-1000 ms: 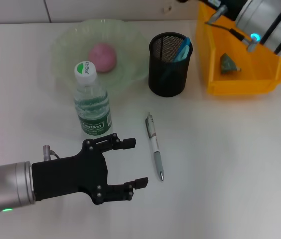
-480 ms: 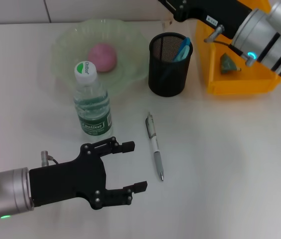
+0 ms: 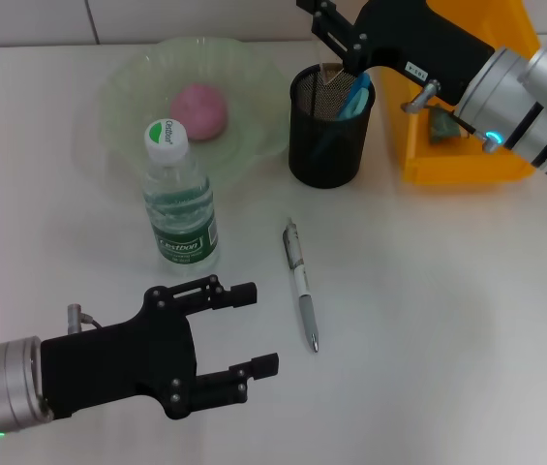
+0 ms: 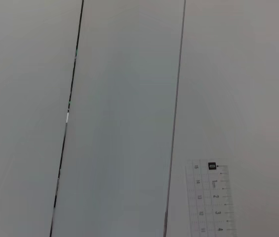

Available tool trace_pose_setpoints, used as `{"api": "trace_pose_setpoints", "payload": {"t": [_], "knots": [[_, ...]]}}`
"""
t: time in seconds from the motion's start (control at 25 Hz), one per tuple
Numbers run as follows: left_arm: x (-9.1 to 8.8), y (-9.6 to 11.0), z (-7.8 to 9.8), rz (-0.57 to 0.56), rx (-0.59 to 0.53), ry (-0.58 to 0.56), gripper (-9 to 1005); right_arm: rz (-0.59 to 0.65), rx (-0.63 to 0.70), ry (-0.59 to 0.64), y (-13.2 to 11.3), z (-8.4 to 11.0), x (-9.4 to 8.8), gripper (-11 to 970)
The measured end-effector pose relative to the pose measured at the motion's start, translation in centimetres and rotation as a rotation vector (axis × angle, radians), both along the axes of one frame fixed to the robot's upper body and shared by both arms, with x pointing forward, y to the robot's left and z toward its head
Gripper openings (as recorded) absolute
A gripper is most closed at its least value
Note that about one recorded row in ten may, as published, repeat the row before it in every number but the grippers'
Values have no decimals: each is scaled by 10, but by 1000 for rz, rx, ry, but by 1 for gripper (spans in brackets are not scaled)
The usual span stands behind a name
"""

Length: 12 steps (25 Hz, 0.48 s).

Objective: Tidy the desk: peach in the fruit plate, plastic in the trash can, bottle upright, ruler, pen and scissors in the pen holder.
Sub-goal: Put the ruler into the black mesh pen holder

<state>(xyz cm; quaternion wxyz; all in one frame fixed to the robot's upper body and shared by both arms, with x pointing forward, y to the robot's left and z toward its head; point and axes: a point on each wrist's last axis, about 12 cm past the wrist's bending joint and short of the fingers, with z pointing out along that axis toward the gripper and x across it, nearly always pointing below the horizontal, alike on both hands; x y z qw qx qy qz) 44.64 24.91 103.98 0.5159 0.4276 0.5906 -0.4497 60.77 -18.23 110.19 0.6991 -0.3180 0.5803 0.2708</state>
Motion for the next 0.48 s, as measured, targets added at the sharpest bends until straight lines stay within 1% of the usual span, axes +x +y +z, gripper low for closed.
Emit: {"api": "trace_pose_setpoints", "payload": {"t": [0.08,0.28,0.32,0.48], "knots": [[0,0,0,1,-7,25,697,-1,-8,1,1,-1,0,384],[1,0,1,1,-9,48,698,-1,-12,3,2,-1,1,387],[2,0,1,-2,-9,69,698,-5,-22,0,3,-1,2,387],[3,-1,2,-5,-10,78,700,-19,-50,-11,3,-2,4,390]]}}
